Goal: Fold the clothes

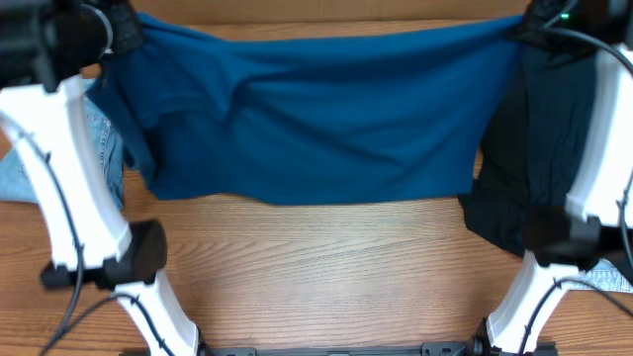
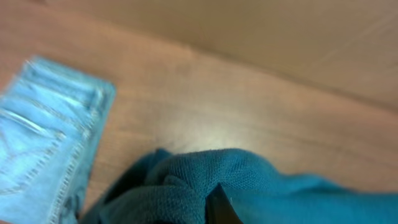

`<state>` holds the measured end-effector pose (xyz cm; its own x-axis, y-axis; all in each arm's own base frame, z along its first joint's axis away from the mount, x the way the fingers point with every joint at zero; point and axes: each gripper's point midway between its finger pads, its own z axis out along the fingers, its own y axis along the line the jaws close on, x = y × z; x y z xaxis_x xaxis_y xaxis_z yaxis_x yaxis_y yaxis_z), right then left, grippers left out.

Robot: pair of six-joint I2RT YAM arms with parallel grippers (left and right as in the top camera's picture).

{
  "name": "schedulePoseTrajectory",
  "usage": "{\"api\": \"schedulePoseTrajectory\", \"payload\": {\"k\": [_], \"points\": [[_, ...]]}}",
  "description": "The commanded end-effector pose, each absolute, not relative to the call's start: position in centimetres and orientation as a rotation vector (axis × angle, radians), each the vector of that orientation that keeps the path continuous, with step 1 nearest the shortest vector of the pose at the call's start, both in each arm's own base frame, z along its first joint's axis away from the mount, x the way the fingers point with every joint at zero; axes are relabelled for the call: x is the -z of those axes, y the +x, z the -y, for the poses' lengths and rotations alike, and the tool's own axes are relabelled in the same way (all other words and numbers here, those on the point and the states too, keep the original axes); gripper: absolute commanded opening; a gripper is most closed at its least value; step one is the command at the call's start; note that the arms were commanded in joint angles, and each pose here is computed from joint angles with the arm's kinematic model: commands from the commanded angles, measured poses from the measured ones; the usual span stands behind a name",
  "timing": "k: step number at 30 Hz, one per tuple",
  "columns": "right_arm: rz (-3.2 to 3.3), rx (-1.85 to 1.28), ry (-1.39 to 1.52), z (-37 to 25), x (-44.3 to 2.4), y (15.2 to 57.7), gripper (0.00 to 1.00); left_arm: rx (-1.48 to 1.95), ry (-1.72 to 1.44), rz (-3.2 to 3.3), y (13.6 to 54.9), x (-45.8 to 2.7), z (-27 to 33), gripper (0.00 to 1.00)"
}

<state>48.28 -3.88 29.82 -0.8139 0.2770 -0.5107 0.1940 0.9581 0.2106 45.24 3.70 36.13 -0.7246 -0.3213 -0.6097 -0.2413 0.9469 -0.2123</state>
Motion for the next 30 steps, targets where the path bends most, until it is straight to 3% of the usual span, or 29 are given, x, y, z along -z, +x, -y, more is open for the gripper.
{"api": "schedulePoseTrajectory", "payload": {"k": [1, 4, 8, 12, 15, 19, 24, 30], "points": [[-2.549, -0.177, 0.327, 4.4, -27.7, 50.6, 0.04, 0.208, -0.429, -2.508, 48.4, -31.1, -3.5, 0.04], [-2.437, -0.278, 0.267, 2.7, -28.6, 53.8, 0.04, 0.242, -0.401, -2.445, 52.5, -29.6, -3.5, 0.04], [-2.165, -0.400, 0.213, 0.8, -36.4, 55.8, 0.04, 0.368, -0.271, -2.136, 56.8, -36.4, -2.4, 0.04], [-1.944, -0.379, 0.201, 1.0, -45.3, 53.3, 0.04, 0.288, -0.235, -1.823, 54.2, -47.8, -4.2, 0.04], [-1.905, -0.366, 0.197, 1.0, -48.1, 50.6, 0.04, 0.227, -0.188, -1.762, 50.4, -51.9, -4.3, 0.04], [-2.159, -0.323, 0.296, 1.5, -42.2, 48.0, 0.04, 0.222, -0.195, -1.977, 47.2, -47.7, -3.6, 0.04], [-2.478, -0.230, 0.418, 2.5, -34.7, 44.7, 0.04, 0.269, -0.293, -2.397, 43.9, -37.8, -2.7, 0.04], [-2.742, -0.213, 0.413, 2.3, -27.5, 43.2, 0.04, 0.398, -0.262, -2.631, 44.1, -31.3, 0.0, 0.04]]}}
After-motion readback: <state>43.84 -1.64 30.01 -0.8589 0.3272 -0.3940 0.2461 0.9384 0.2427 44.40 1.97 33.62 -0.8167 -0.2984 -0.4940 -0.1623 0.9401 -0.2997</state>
